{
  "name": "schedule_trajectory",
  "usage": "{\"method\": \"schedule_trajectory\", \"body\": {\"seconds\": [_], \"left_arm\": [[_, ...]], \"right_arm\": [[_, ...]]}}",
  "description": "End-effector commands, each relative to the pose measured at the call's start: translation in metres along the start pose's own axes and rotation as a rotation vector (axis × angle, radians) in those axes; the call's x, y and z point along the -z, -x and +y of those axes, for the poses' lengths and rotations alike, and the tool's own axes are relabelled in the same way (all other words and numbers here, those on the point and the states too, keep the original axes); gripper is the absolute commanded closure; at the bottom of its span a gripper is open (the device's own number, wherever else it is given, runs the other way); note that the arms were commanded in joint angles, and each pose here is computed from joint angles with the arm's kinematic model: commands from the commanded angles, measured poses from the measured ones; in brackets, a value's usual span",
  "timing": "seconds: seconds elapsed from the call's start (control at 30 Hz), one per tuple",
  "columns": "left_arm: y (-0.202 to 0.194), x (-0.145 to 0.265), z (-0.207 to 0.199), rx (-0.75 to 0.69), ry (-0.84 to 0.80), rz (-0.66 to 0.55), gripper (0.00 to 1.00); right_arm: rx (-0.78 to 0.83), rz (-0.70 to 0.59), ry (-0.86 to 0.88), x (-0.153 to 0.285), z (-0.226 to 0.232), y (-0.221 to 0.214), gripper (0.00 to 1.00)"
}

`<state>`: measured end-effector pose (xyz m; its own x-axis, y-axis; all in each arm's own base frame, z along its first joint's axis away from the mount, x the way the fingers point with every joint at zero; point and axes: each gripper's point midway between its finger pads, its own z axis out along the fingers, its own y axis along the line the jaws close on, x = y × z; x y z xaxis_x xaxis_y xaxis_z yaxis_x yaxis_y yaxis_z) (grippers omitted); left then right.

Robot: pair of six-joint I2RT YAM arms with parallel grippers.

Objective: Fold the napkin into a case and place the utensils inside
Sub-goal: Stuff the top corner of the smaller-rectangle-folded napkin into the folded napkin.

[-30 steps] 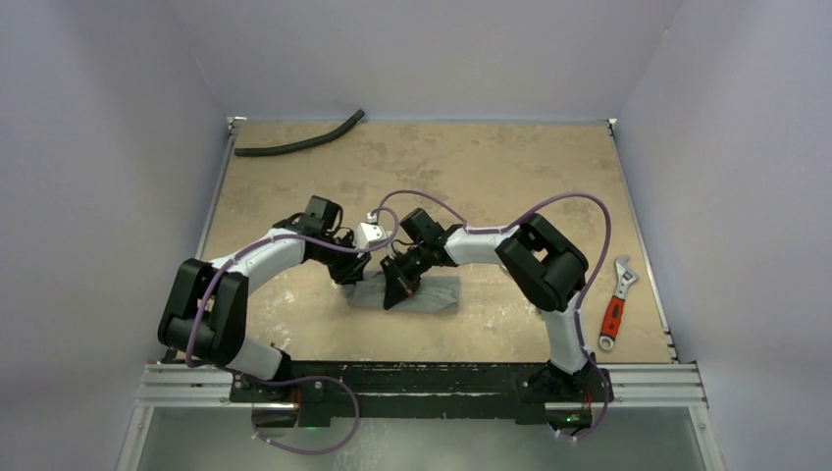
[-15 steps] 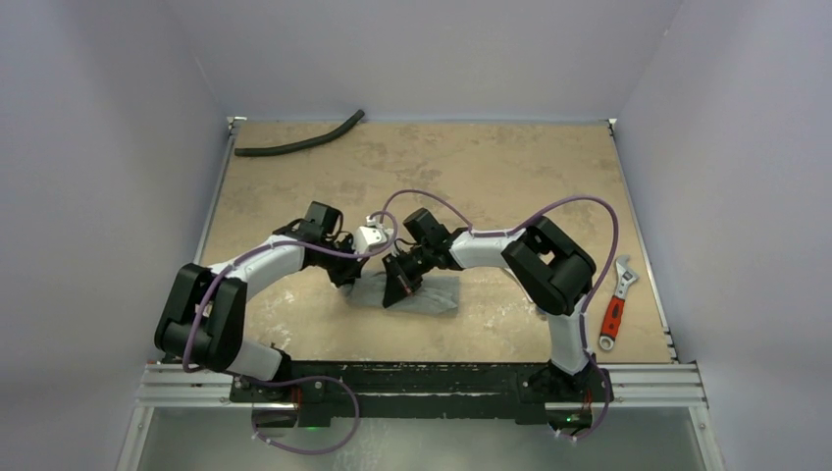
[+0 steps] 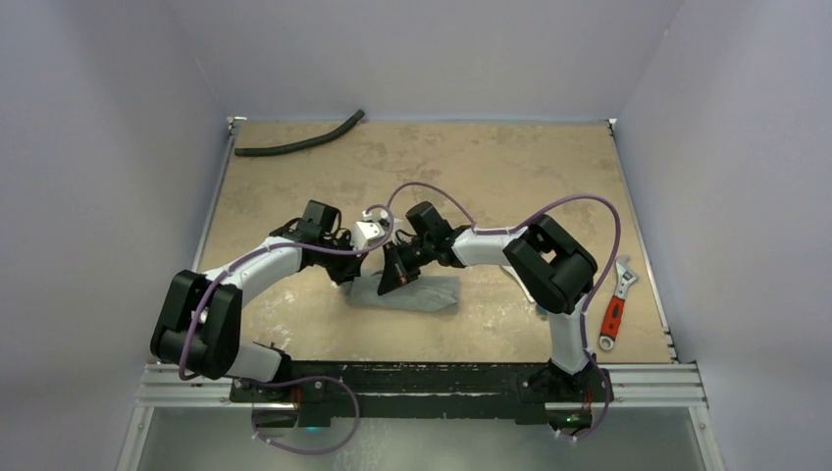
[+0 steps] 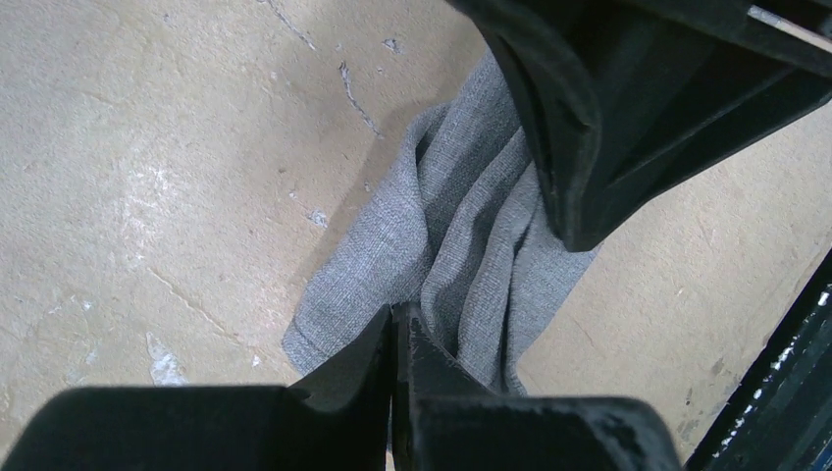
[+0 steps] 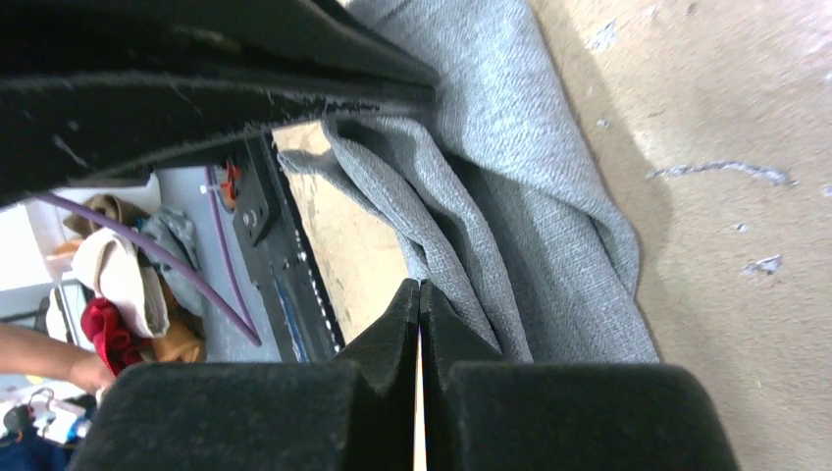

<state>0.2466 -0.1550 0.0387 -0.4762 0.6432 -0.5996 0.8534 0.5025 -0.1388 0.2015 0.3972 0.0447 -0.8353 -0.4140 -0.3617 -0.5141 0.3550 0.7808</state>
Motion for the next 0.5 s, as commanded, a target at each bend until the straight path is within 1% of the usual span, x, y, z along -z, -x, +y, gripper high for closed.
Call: {"method": "schedule_trajectory", "body": {"seconds": [0.0,0.1,0.33,0.47], "left_arm": [[0.006,0.003,-0.003,-0.001,0.002,-0.023,1.0],[0.006,0.003,-0.003,-0.002,0.004,-0.025,1.0],[0.006,0.004,-0.001,0.001,0.016,-0.025,1.0],[0.007,0.003,-0.001,0.001,0.014,-0.03,1.0]], "right_arm": [[-0.006,-0.102,0.005,-0.005,0.012,0.033,1.0],[-0.025,-0.128,0.005,-0.01,0.012,0.037,1.0],[-0.053,-0.13,-0.007,-0.02,0.005,0.033,1.0],[-0.077,-0.126,-0.058,-0.028,-0.008,0.03,1.0]]}}
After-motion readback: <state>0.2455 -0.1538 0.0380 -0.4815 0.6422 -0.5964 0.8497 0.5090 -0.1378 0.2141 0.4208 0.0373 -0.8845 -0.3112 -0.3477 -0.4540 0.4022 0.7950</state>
